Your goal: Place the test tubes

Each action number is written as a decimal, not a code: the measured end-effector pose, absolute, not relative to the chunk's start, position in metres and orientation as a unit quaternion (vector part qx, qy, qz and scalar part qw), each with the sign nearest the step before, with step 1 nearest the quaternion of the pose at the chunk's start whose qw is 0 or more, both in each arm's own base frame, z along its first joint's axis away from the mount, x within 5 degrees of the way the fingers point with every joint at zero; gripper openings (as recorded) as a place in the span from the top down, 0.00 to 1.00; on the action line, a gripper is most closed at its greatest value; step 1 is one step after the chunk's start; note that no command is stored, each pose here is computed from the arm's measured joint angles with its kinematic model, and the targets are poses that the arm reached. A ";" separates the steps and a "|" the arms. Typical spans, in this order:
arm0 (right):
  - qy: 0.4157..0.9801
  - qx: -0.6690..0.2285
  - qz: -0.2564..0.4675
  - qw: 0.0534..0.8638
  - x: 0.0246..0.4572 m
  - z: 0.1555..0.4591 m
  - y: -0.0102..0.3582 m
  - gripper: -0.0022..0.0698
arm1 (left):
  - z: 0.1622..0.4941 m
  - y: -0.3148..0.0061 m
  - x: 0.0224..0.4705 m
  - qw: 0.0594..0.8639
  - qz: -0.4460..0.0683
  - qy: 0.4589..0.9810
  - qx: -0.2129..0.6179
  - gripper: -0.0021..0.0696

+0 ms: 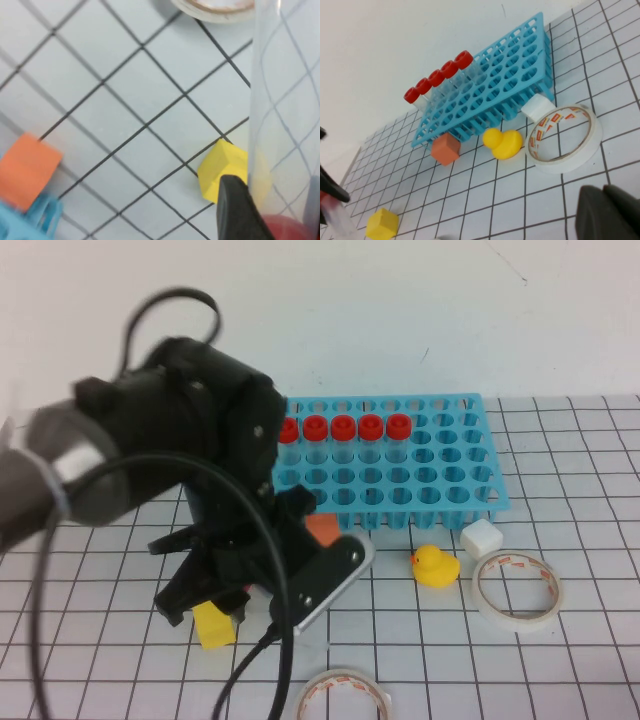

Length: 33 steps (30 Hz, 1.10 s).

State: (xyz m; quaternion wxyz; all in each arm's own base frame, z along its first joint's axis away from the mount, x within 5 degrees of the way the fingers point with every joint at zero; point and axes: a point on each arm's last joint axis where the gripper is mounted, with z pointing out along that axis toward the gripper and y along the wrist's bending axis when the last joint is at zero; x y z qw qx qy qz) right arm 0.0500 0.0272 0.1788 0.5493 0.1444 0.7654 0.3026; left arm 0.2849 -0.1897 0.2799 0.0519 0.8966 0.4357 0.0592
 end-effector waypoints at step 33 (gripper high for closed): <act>0.766 0.146 0.310 0.544 0.050 0.179 0.028 0.97 | 0.221 -0.205 0.302 -0.007 0.007 0.074 0.997 0.62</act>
